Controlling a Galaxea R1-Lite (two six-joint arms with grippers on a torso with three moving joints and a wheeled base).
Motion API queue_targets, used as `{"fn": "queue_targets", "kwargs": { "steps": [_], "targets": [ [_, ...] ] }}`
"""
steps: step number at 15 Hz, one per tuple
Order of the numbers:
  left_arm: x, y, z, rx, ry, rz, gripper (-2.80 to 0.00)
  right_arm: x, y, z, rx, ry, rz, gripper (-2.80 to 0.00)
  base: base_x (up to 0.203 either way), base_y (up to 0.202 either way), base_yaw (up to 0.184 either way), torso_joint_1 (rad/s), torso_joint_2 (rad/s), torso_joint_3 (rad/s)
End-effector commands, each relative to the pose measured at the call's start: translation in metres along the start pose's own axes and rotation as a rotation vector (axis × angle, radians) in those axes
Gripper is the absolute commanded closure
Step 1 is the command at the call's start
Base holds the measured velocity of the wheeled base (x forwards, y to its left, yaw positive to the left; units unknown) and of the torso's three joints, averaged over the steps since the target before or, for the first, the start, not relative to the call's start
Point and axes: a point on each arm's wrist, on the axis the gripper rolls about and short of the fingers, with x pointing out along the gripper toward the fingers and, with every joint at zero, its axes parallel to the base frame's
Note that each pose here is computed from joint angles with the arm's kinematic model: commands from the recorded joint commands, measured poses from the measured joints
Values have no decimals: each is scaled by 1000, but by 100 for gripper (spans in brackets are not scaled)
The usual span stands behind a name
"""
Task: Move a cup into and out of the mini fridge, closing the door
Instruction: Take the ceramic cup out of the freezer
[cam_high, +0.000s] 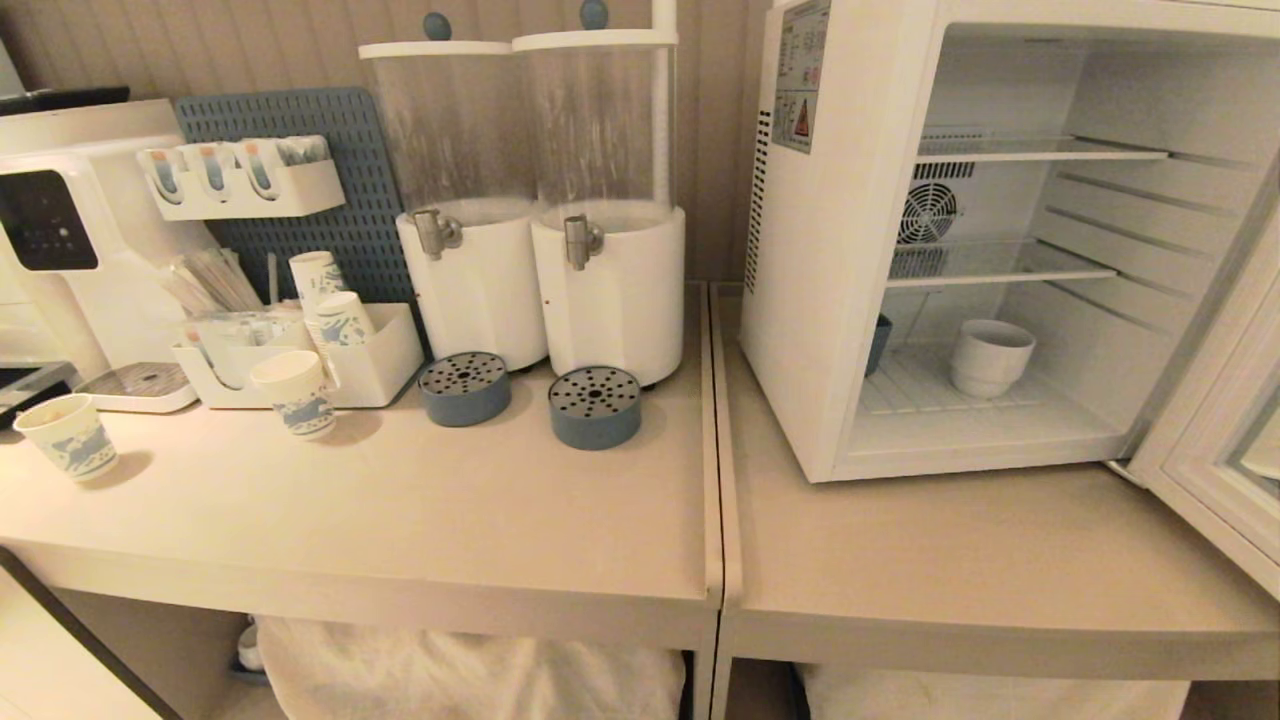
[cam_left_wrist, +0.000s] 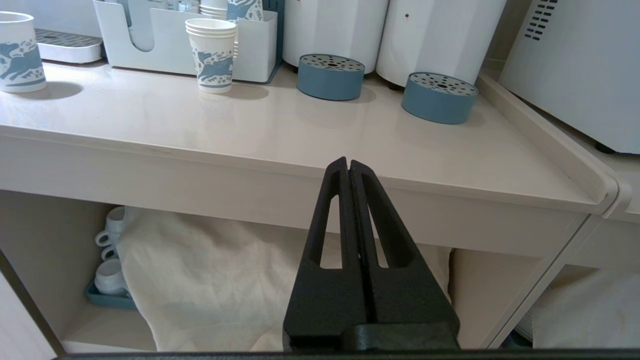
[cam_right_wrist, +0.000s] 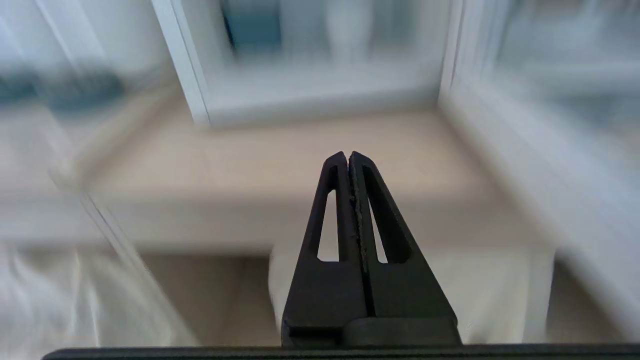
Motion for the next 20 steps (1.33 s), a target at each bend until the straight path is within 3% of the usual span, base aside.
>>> {"fn": "queue_targets", "kwargs": {
  "steps": [1, 2, 6, 10, 15, 20],
  "targets": [
    [2, 2, -11, -1, 34, 4, 0, -14, 1, 43, -3, -97, 5, 0, 0, 0, 0, 0, 0, 0],
    [2, 2, -11, -1, 34, 4, 0, -19, 2, 68, -7, -124, 13, 0, 0, 0, 0, 0, 0, 0],
    [2, 2, -11, -4, 34, 5, 0, 34, 4, 135, -41, -32, 17, 0, 0, 0, 0, 0, 0, 0],
    [2, 2, -11, -4, 33, 5, 0, 121, 6, 156, -58, 126, 30, 0, 0, 0, 0, 0, 0, 0],
    [2, 2, -11, -10, 29, 6, 0, 211, 12, 128, -63, 212, 65, 0, 0, 0, 0, 0, 0, 0],
    [2, 2, -11, -10, 29, 5, 0, 286, 22, 57, -75, 157, 91, 0, 0, 0, 0, 0, 0, 0]
  ]
}}
